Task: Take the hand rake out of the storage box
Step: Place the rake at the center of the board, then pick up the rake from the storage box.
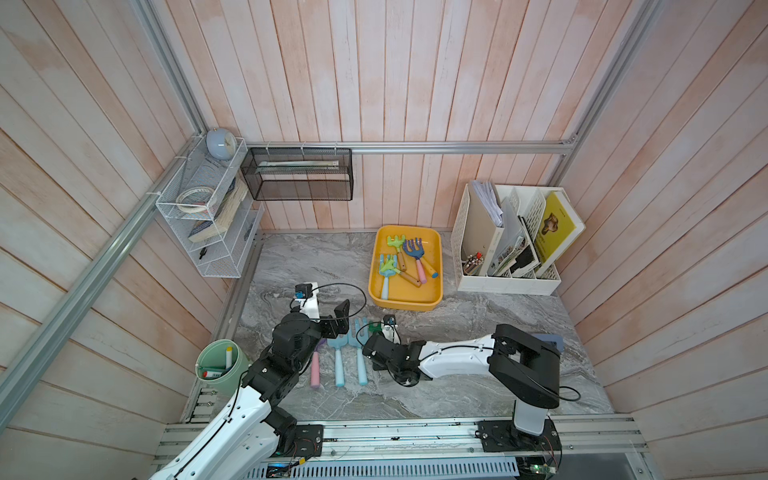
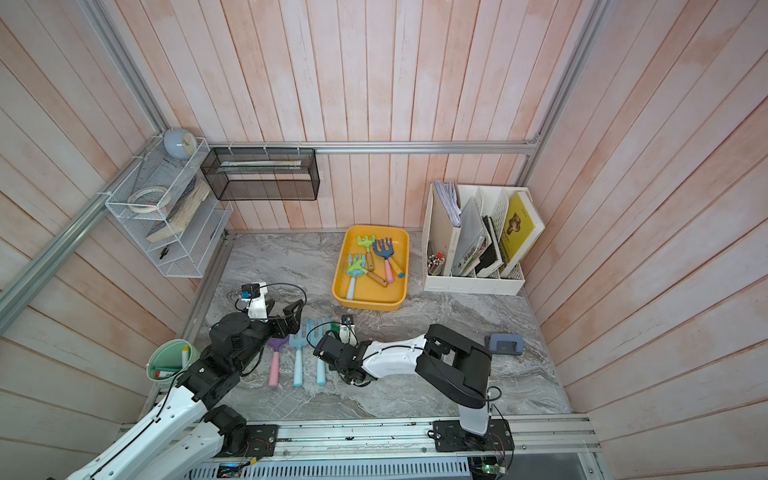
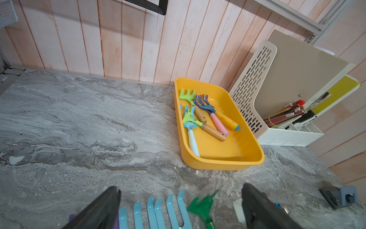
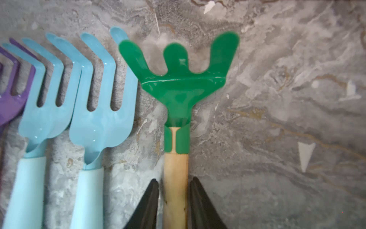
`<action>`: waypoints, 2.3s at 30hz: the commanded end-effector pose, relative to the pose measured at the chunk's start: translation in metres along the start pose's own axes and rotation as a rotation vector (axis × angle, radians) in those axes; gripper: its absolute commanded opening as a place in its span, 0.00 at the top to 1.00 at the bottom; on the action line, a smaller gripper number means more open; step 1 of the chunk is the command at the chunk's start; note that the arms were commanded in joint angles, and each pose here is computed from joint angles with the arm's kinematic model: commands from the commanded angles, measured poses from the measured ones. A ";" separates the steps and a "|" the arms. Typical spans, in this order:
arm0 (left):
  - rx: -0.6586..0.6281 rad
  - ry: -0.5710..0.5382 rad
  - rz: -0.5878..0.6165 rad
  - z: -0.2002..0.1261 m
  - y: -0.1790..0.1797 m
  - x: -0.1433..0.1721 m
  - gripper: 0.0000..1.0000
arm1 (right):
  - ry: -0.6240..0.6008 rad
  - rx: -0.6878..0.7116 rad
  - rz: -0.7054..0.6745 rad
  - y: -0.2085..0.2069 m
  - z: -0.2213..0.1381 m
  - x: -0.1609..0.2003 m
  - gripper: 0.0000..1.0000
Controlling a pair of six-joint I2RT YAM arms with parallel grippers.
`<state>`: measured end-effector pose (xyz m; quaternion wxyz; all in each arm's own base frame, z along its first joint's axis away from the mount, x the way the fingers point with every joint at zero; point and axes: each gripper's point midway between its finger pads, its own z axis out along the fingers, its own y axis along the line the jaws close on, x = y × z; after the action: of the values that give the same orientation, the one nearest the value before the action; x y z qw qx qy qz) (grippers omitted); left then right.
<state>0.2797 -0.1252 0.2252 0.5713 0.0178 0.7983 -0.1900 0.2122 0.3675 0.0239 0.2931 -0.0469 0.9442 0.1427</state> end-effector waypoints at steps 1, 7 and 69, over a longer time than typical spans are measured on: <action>-0.012 0.012 -0.004 0.001 0.004 0.006 0.00 | 0.032 0.041 -0.026 -0.013 -0.001 0.011 0.48; -0.009 0.014 -0.002 0.002 0.003 0.006 0.00 | 0.021 0.055 -0.031 -0.012 -0.009 0.002 0.28; -0.212 0.777 0.023 0.303 -0.066 0.145 0.62 | -0.546 -0.053 0.139 -0.193 -0.178 -0.091 0.02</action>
<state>0.4983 -0.3389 0.0453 0.2599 0.0308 0.9554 -0.1368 0.2230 0.1385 0.1726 0.5182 0.0432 0.8289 0.2060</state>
